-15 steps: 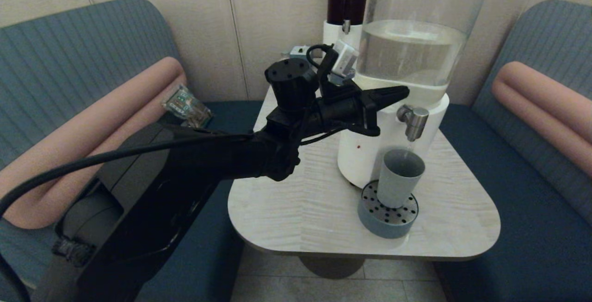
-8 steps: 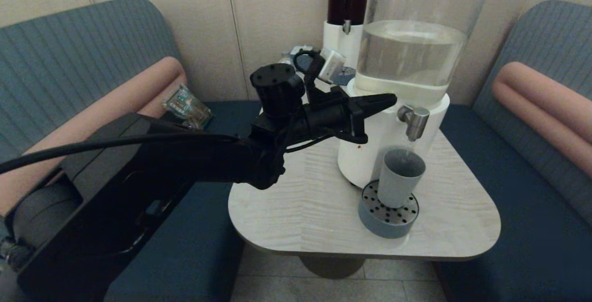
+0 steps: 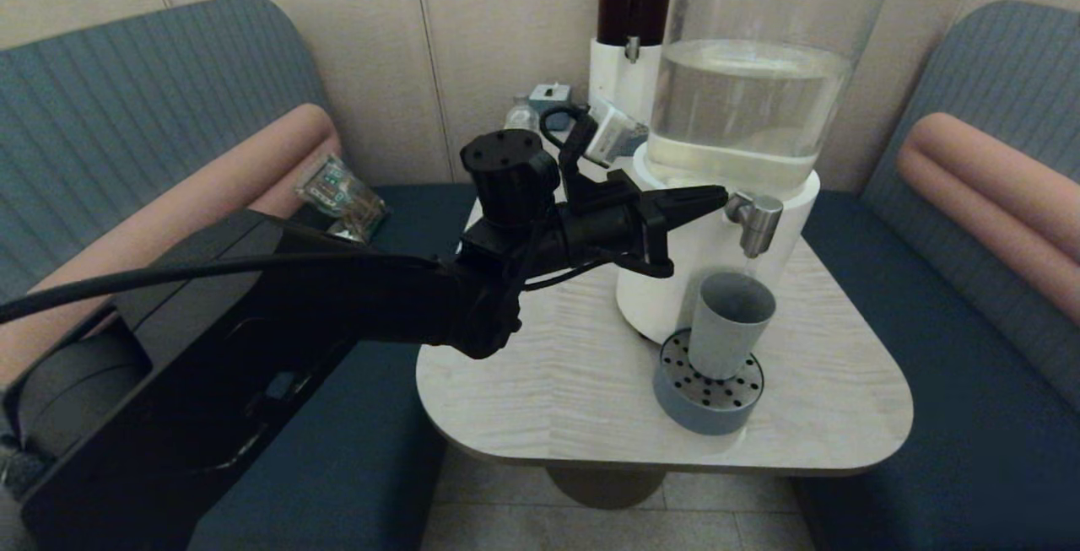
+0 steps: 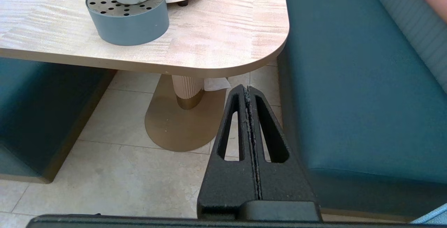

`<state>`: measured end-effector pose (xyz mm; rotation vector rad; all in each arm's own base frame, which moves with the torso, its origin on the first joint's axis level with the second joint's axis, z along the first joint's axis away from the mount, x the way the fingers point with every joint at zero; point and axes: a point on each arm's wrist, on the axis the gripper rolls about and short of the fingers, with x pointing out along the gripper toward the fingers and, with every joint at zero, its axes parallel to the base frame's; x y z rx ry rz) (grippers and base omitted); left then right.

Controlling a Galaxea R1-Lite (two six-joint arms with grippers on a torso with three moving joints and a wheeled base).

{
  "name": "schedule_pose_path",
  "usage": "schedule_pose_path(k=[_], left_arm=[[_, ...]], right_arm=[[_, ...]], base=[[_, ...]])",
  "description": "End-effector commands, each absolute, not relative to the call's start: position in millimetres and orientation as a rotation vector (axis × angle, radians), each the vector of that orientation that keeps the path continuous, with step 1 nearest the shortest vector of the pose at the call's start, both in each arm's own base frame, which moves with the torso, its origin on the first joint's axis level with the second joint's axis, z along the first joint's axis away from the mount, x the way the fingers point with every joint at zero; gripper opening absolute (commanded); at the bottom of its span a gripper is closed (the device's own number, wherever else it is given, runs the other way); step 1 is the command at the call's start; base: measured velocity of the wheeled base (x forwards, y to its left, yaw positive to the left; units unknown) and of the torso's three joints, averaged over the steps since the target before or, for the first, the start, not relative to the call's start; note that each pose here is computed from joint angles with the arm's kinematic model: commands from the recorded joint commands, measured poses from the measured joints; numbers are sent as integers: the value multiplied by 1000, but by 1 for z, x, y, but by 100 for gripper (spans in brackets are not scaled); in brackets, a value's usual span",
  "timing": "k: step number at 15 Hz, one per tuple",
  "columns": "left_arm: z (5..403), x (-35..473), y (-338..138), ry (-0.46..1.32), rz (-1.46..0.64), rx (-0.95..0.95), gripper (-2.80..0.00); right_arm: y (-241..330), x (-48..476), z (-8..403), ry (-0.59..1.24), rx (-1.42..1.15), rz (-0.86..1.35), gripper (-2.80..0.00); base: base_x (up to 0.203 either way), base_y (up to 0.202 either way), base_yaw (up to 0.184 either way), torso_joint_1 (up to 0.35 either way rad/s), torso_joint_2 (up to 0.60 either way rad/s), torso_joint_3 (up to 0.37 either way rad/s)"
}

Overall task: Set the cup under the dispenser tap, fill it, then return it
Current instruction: Turn off the faucet

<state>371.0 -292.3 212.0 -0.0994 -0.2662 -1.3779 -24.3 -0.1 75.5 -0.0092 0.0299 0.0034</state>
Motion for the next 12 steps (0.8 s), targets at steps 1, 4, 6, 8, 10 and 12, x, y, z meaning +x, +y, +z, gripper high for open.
schedule_pose_path(k=[1,4,6,8,10,12], left_arm=[[204,374,-299,-259,-1390,-101,-280],[204,378,-303,-275,-1392,-102,-280],[203,380,-306,-266,-1395,-103,-280],[204,380,-308,-271,-1398,-103,-280],[205,381,-310,-271,-1399,-103,-280],[207,381,-311,-274,-1401,-103,-280]], right_arm=[[0,-24,76,31,-9,3,-280],[0,-24,76,31,-9,4,-280],[0,-24,76,31,-9,3,-280],[0,-24,76,31,-10,4,-280],[0,-24,76,31,-9,5,-280],[0,-24,76,31,-10,3,-280]], base=[[0,0,0,0,0,0],[0,0,0,0,0,0],[0,0,0,0,0,0],[0,0,0,0,0,0],[0,0,0,0,0,0],[0,0,0,0,0,0]])
